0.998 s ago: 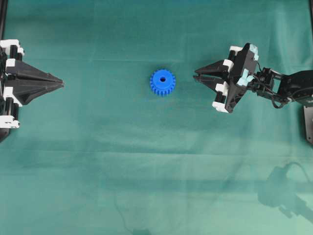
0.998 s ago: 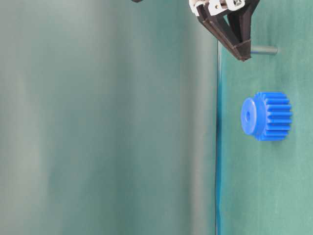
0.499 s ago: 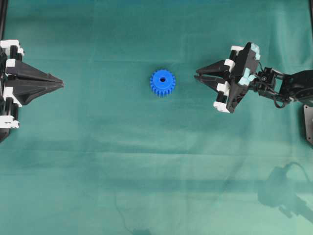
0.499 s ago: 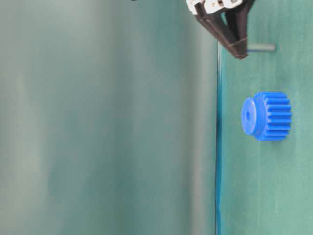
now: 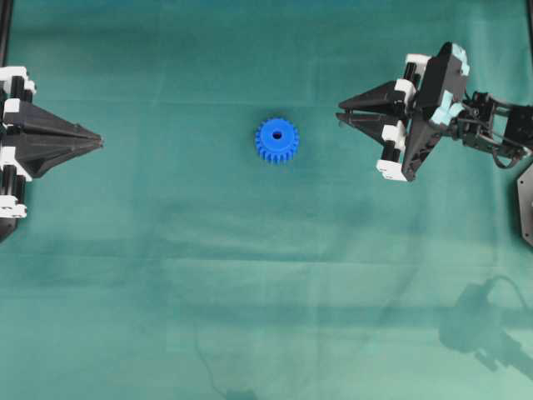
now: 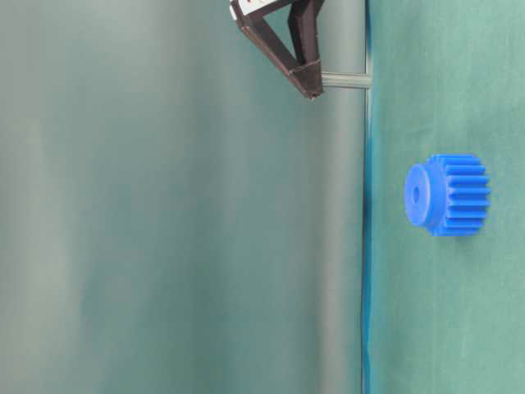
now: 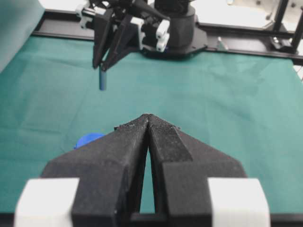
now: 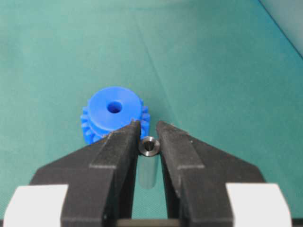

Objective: Insert the shaft placed at a random location into the center hole of the small gear at another random location.
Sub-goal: 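Carry the upright shaft with the right gripper over the blue gear's hole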

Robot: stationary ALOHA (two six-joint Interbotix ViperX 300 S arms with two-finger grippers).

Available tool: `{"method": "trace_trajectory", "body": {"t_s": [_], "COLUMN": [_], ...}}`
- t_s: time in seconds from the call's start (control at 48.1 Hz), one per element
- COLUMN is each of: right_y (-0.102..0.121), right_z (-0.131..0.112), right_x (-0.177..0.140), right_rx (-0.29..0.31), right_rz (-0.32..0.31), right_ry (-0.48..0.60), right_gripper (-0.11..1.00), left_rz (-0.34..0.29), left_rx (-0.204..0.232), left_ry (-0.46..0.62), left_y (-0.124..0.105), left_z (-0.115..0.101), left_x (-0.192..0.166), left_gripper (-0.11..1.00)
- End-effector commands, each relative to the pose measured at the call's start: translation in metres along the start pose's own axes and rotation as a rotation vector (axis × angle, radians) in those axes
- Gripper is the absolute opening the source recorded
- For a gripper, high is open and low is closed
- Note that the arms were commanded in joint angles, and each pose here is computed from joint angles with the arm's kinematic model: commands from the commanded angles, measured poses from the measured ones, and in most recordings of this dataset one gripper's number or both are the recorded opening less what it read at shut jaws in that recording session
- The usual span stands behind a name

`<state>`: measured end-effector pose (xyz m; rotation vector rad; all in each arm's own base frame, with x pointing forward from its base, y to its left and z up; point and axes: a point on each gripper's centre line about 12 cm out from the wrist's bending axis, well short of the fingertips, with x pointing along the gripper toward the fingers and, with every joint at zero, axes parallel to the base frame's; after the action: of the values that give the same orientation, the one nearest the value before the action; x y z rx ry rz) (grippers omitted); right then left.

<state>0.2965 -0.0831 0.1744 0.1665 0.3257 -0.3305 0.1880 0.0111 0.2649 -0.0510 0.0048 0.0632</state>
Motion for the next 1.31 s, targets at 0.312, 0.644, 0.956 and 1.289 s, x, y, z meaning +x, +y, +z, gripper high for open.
{"method": "trace_trajectory", "body": {"t_s": [0.312,0.644,0.956,1.289], "right_y": [0.012,0.03,0.033,0.033], "right_z": [0.025,0.045,0.047,0.033], "right_x": [0.031,0.076,0.082,0.09], "right_rx": [-0.012,-0.023,-0.028,-0.028], "right_rz": [0.026,0.057,0.064,0.061], "right_ry": [-0.033,-0.008,-0.008,0.012], "right_gripper": [0.26,0.26,0.26,0.26], "left_rz": [0.003,0.003,0.004,0.004], "left_rx": [-0.003,-0.006,-0.008,-0.008], "left_ry": [-0.019,-0.017,-0.017,-0.017], "left_y": [0.0,0.0,0.0,0.0], "left_z": [0.007,0.006,0.006,0.006], "left_x": [0.002,0.001,0.001,0.001], "left_gripper": [0.0,0.0,0.0,0.0]}}
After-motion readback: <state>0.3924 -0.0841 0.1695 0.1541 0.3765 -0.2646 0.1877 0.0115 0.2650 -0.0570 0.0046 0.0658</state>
